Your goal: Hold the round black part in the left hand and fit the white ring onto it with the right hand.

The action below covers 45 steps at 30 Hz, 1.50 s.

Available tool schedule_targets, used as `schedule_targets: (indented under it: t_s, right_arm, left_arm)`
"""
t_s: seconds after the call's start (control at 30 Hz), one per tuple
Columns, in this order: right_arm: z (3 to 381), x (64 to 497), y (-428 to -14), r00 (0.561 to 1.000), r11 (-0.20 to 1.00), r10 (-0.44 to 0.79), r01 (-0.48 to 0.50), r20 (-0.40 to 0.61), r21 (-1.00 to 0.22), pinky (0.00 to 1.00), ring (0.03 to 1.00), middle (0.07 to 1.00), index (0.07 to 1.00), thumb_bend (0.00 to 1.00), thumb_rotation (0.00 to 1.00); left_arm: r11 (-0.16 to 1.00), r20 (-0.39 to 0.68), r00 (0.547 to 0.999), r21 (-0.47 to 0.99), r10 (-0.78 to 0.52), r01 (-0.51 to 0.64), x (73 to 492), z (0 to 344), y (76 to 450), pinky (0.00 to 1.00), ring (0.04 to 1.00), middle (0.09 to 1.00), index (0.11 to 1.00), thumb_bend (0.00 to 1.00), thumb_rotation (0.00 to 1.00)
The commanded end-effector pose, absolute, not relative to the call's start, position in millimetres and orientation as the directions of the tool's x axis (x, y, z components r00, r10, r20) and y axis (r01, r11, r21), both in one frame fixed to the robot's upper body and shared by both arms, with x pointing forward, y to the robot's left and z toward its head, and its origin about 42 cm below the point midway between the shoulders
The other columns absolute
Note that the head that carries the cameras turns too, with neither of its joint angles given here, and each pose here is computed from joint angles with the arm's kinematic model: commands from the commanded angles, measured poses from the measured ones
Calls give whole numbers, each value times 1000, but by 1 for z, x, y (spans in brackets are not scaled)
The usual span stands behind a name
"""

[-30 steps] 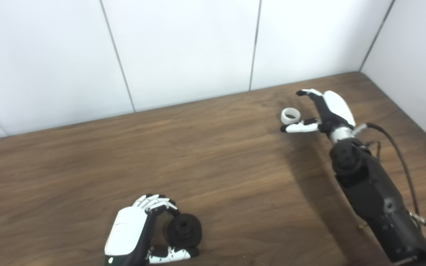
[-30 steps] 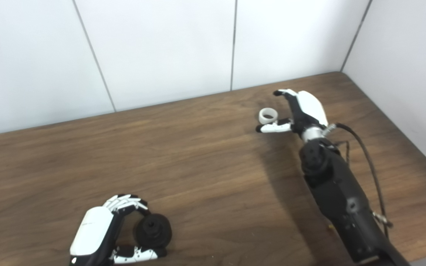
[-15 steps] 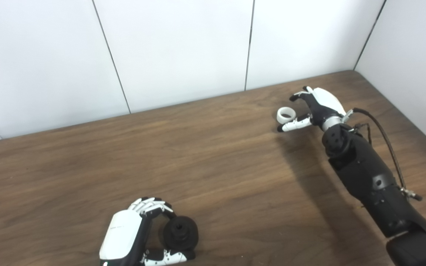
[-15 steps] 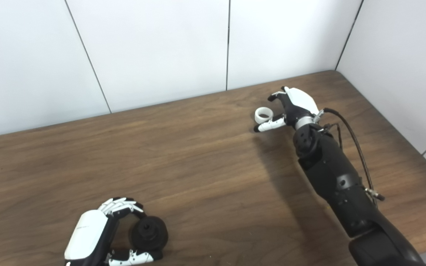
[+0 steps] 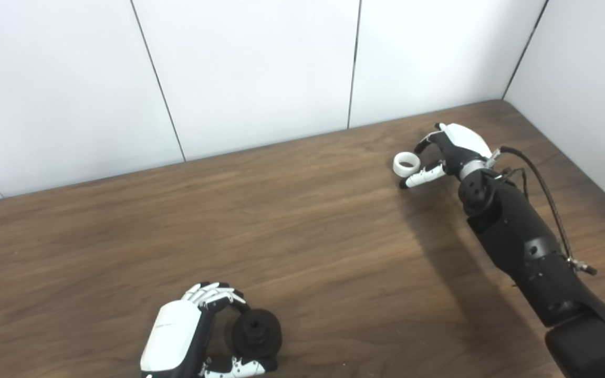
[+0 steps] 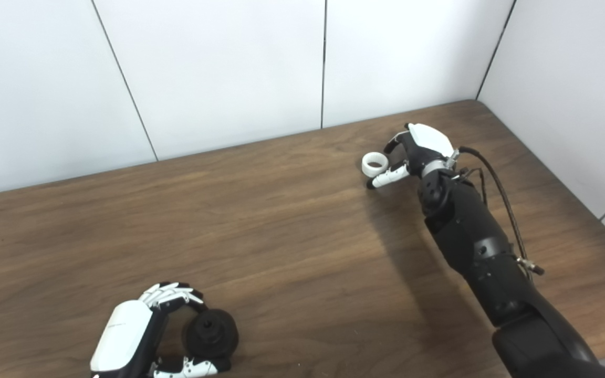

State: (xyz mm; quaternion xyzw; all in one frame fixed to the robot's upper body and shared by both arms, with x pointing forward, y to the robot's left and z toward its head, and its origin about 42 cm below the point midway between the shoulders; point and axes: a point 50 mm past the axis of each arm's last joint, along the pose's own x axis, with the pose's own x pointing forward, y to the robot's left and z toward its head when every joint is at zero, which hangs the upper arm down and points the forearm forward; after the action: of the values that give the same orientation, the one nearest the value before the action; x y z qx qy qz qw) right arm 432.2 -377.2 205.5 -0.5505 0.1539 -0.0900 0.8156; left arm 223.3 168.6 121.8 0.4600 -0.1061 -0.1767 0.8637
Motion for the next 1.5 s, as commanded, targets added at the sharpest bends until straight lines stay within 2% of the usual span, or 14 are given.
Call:
schedule_targets:
  t_s: [0.0,1.0,1.47]
  right_arm:
    - [240,445,-384,943,334,-326,47,-69,-941,1000,1000,1000,689,787,314]
    - [241,458,-371,947,357,-310,36,-81,-934,1000,1000,990,679,775,289]
    - [240,456,-375,951,348,-295,14,-95,-937,1000,1000,951,616,742,285]
  left_arm:
    - [469,-116,912,828,-394,308,211,103,176,883,795,728,485,522,49]
    - [472,-111,913,828,-392,303,208,105,173,882,792,724,485,522,50]
    - [474,-117,914,825,-388,307,206,105,174,881,794,727,485,522,50]
